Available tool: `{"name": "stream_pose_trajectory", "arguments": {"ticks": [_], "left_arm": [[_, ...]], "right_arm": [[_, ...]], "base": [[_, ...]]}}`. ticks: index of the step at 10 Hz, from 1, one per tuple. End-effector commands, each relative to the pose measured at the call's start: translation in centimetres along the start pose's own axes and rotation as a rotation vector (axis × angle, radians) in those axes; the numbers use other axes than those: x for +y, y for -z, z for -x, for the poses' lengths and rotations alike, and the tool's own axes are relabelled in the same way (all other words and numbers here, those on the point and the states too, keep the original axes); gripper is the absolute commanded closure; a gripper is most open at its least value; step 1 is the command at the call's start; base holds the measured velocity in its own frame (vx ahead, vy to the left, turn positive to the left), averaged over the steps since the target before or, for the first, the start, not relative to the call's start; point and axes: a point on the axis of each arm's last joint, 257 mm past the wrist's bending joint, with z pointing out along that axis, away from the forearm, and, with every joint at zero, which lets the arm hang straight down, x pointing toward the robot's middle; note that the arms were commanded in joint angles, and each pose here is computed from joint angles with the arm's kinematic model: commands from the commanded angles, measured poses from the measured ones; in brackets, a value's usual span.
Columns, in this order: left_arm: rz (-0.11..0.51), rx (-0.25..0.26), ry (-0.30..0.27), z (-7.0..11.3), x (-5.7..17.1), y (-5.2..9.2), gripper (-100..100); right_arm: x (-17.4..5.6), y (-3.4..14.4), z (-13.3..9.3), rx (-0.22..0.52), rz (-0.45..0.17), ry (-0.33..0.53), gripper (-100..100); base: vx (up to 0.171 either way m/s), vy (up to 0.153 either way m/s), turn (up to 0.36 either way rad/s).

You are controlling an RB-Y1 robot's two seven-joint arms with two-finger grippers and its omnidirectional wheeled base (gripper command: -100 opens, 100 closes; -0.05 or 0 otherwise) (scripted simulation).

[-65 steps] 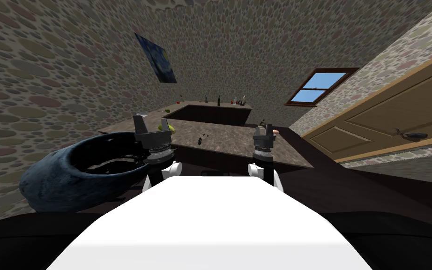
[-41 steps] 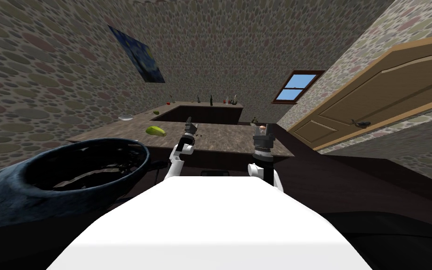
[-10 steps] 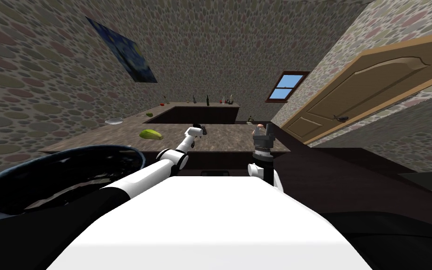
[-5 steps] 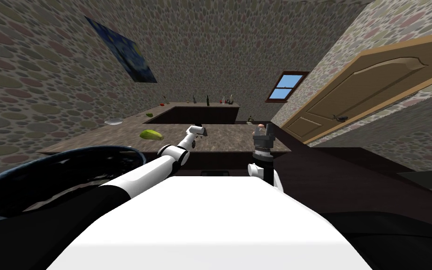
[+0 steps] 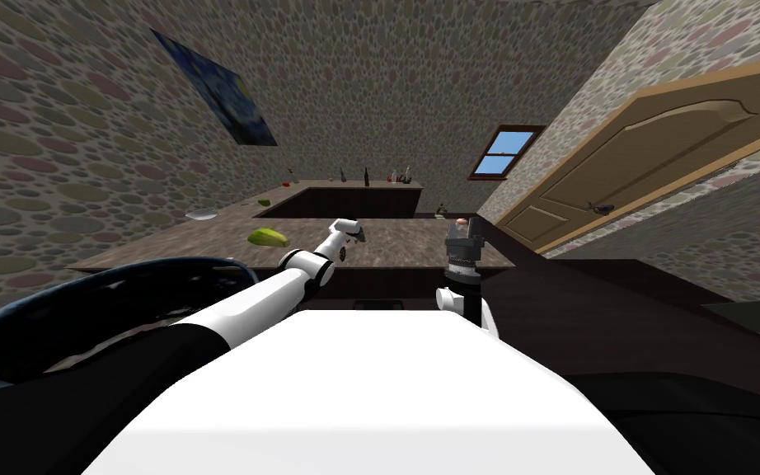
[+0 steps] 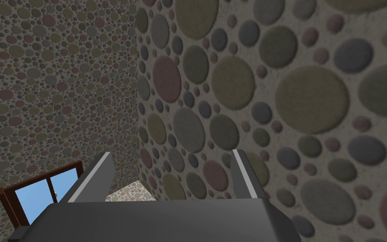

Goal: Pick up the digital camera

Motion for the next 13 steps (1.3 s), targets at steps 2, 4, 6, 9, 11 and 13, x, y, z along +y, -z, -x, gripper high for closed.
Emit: {"name": "stream_pose_trajectory", "arguments": {"ticks": [2, 4, 6, 9, 11, 13], "left_arm": [[0.063, -0.039, 0.014, 0.7, 1.2, 0.0, -100], [0.125, -0.083, 0.029, 1.6, 2.3, 0.1, -100], [0.169, -0.117, 0.042, 2.6, 3.2, 0.3, -100], [0.182, -0.128, 0.046, 2.9, 3.5, 0.2, -100], [0.174, -0.149, 0.085, 4.2, 3.4, 0.0, -100], [0.163, -0.168, 0.122, 5.3, 3.3, -0.2, -100]], "right_arm": [[0.0, 0.0, 0.0, 0.000, 0.000, 0.000, 0], [0.0, 0.0, 0.0, 0.000, 0.000, 0.000, 0], [0.0, 0.0, 0.0, 0.000, 0.000, 0.000, 0], [0.0, 0.0, 0.0, 0.000, 0.000, 0.000, 0], [0.0, 0.0, 0.0, 0.000, 0.000, 0.000, 0], [0.0, 0.0, 0.0, 0.000, 0.000, 0.000, 0]], "base": [[0.010, 0.054, 0.005], [0.008, 0.043, 0.015], [0.006, 0.051, 0.011], [0.010, 0.027, 0.006], [-0.010, 0.021, -0.167], [-0.032, 0.102, -0.256]]}}
